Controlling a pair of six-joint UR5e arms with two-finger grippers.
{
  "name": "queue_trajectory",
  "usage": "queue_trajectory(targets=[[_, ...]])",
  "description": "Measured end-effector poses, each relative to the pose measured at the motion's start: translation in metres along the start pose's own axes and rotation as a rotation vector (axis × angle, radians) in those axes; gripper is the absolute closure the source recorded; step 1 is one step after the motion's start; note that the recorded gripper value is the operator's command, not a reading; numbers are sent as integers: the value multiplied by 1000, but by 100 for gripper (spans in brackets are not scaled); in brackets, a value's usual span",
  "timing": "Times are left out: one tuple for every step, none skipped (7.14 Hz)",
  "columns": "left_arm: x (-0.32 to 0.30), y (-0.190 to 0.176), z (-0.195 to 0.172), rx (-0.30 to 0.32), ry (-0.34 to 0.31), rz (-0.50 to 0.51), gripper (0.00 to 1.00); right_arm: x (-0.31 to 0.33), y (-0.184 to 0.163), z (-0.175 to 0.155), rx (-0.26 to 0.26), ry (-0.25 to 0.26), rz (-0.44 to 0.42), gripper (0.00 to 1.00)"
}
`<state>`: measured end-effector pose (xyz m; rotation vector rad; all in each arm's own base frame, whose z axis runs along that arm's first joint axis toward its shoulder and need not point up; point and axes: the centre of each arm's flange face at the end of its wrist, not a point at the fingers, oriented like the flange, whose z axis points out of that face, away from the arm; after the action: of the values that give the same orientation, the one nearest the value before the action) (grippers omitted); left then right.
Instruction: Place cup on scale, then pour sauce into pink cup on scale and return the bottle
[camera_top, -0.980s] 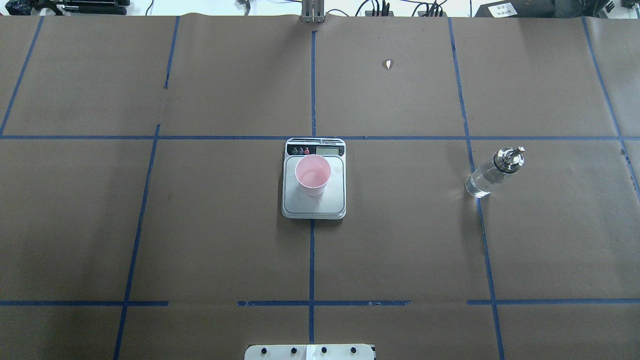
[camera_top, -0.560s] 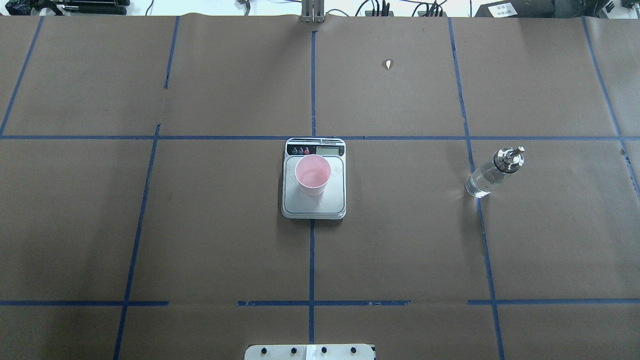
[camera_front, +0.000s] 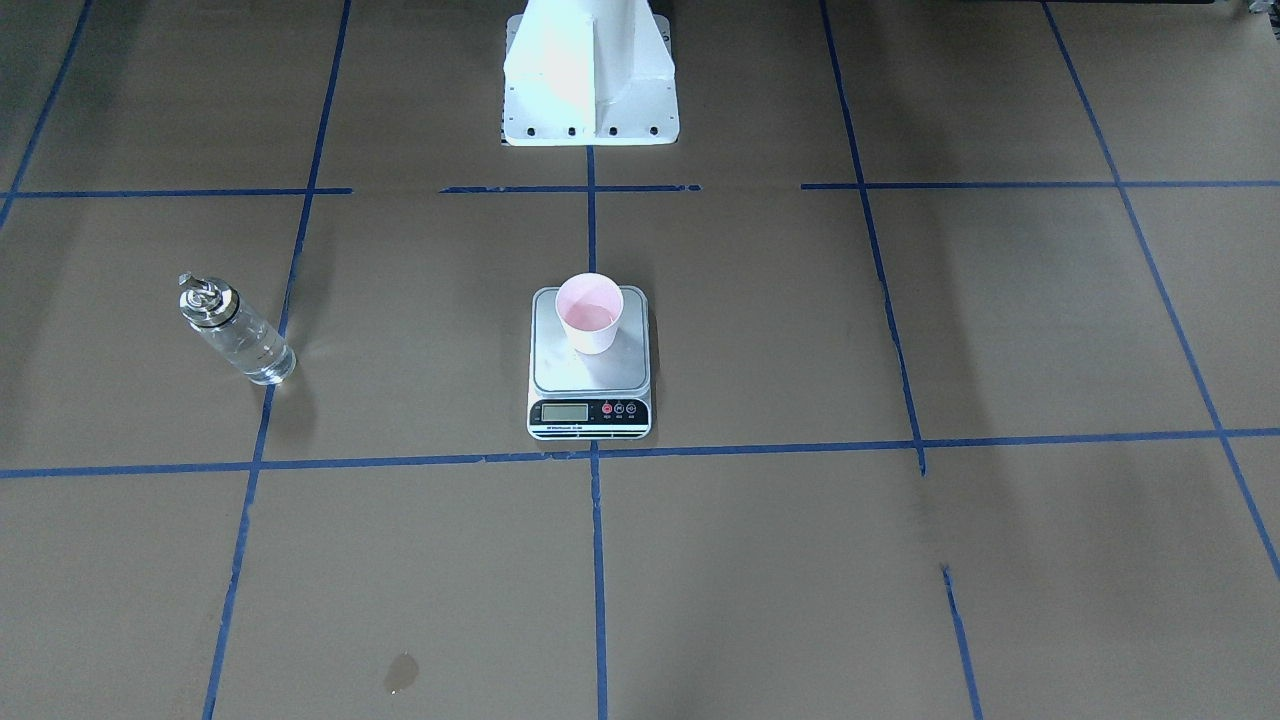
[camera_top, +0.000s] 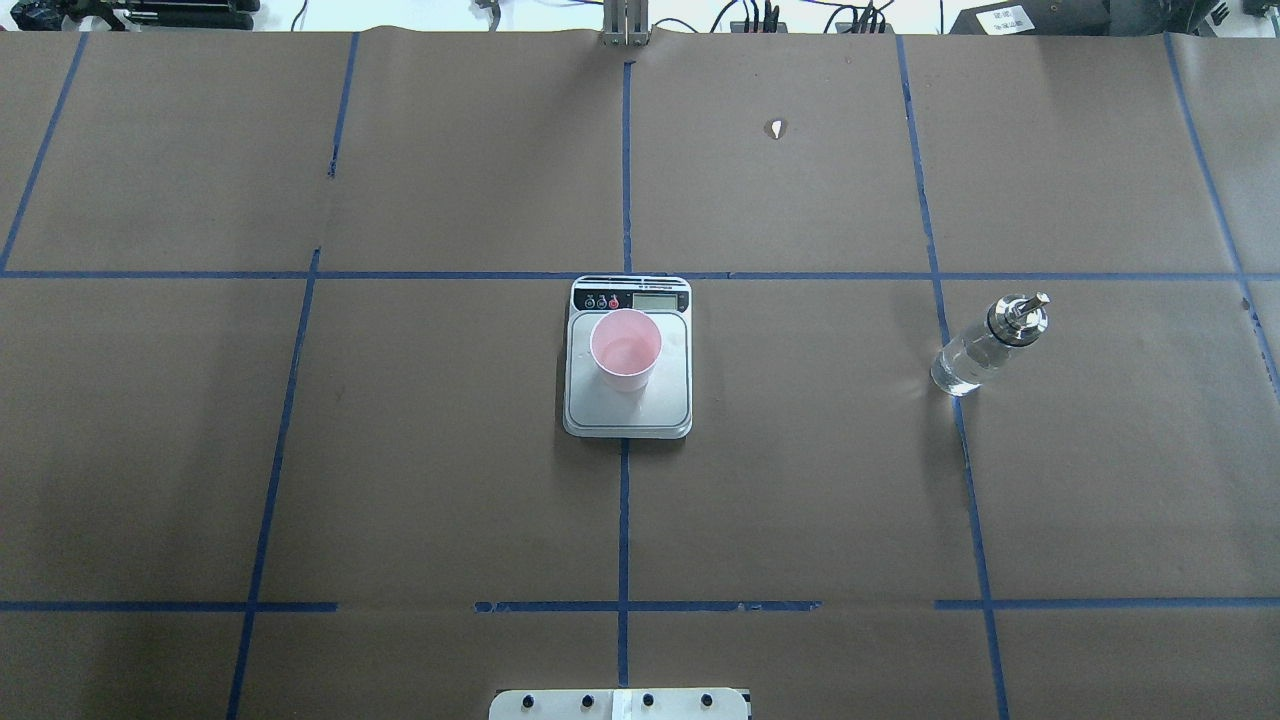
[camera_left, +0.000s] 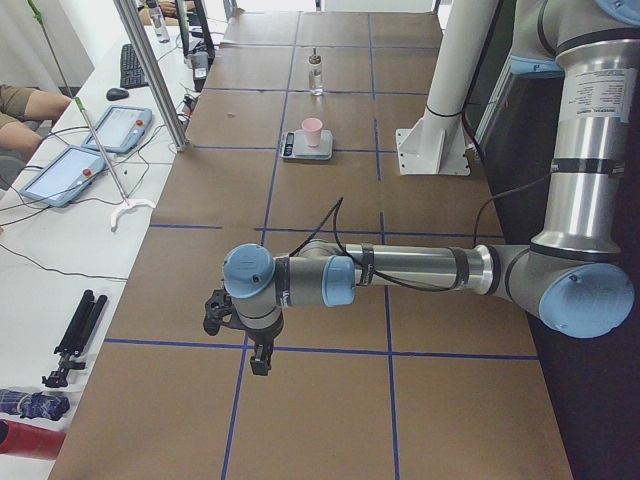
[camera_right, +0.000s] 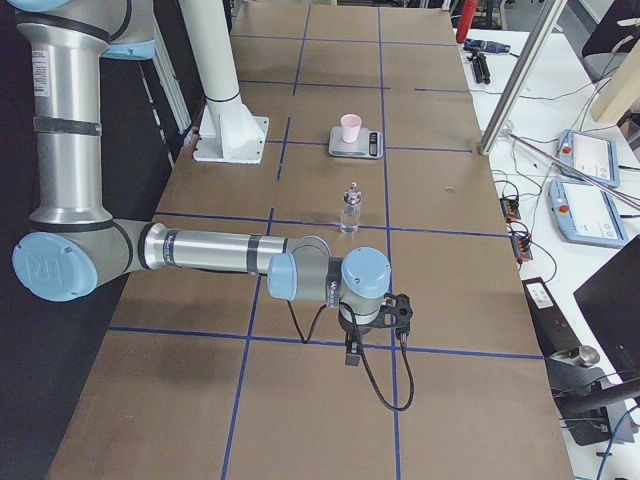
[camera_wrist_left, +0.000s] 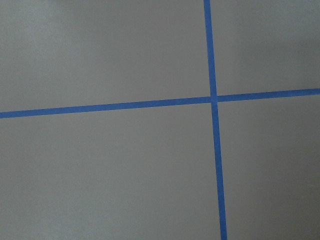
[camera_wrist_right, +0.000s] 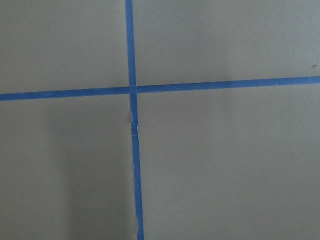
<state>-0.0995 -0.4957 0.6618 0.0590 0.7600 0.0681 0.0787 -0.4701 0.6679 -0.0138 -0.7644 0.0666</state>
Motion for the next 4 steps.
queue_trajectory(targets=[[-4,1,4,4,0,3,0,0,0,0,1,-1,-1,0],[-5,1,5,9,0,8,0,0,0,0,1,-1,-2,0],[-5,1,5,22,-2,18,0,-1,-1,-1,2,0,-3,0],[-4,1,5,39,-4,32,0,-2,-2,-1,4,-1,-4,0]])
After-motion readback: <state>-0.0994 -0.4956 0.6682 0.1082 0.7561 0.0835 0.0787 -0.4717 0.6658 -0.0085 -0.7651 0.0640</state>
